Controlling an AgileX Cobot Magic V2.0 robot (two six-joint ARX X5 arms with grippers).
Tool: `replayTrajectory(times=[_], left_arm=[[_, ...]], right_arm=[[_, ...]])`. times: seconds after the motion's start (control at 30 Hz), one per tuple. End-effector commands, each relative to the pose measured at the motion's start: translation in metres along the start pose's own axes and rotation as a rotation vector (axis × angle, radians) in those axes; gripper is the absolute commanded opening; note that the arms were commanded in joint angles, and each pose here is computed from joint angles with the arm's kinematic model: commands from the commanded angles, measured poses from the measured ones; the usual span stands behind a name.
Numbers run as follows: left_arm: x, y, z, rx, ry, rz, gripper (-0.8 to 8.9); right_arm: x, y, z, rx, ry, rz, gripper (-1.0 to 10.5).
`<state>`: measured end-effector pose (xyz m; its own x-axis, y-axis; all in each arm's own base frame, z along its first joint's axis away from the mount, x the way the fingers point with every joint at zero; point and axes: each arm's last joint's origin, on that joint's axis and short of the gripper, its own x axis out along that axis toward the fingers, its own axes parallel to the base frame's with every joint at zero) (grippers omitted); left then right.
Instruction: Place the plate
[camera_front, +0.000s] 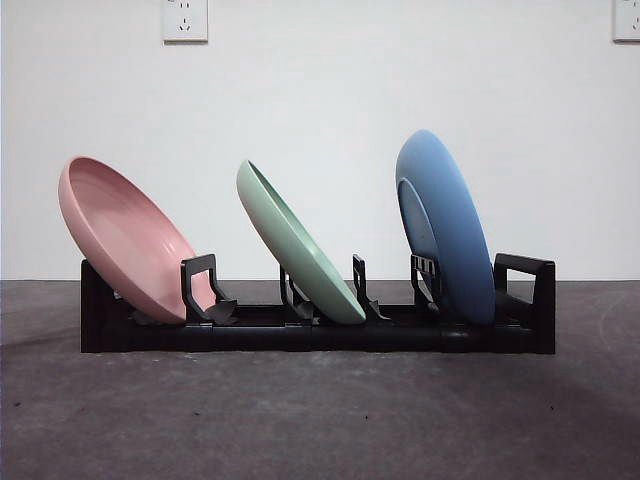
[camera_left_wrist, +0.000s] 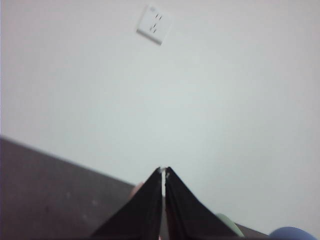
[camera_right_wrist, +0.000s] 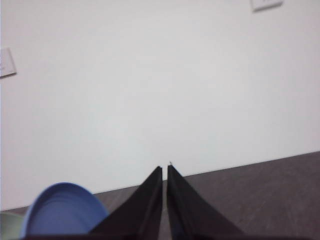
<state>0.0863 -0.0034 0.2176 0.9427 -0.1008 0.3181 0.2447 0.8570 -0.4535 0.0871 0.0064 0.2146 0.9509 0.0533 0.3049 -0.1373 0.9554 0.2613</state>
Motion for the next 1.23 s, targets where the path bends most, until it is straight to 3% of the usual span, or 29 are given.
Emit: replayTrajectory(times=[0.03, 0.17, 0.43, 0.73, 0.9, 0.97, 1.03, 1.23], left_arm=[[0.0, -0.015, 0.026, -0.062, 0.035, 0.017, 0.11], [0.003, -0.035, 0.06, -0.031, 0.14, 0.073, 0.11], [0.023, -0.069, 0.115, 0.053, 0.408, 0.063, 0.11], [0.057, -0.077, 0.13, 0.031, 0.852, 0.17, 0.11], [0.074, -0.076, 0.128, -0.002, 1.046, 0.175, 0.12], [0.081, -0.074, 0.127, -0.005, 1.065, 0.182, 0.92], [0.087, -0.072, 0.124, -0.008, 1.077, 0.188, 3.73], [0.09, -0.071, 0.123, -0.006, 1.072, 0.186, 4.04]], right_arm=[[0.0, 0.008, 0.026, 0.037, 0.036, 0.015, 0.2], [0.003, 0.019, 0.06, 0.037, 0.129, 0.032, 0.2], [0.023, 0.038, 0.112, 0.065, 0.432, 0.086, 0.2], [0.056, 0.047, 0.123, 0.124, 0.877, 0.158, 0.2], [0.068, 0.049, 0.121, 0.155, 1.019, 0.196, 0.3], [0.074, 0.049, 0.119, 0.161, 1.046, 0.195, 1.5], [0.079, 0.048, 0.115, 0.157, 1.07, 0.194, 3.7], [0.093, 0.054, 0.106, 0.196, 1.142, 0.238, 3.5]])
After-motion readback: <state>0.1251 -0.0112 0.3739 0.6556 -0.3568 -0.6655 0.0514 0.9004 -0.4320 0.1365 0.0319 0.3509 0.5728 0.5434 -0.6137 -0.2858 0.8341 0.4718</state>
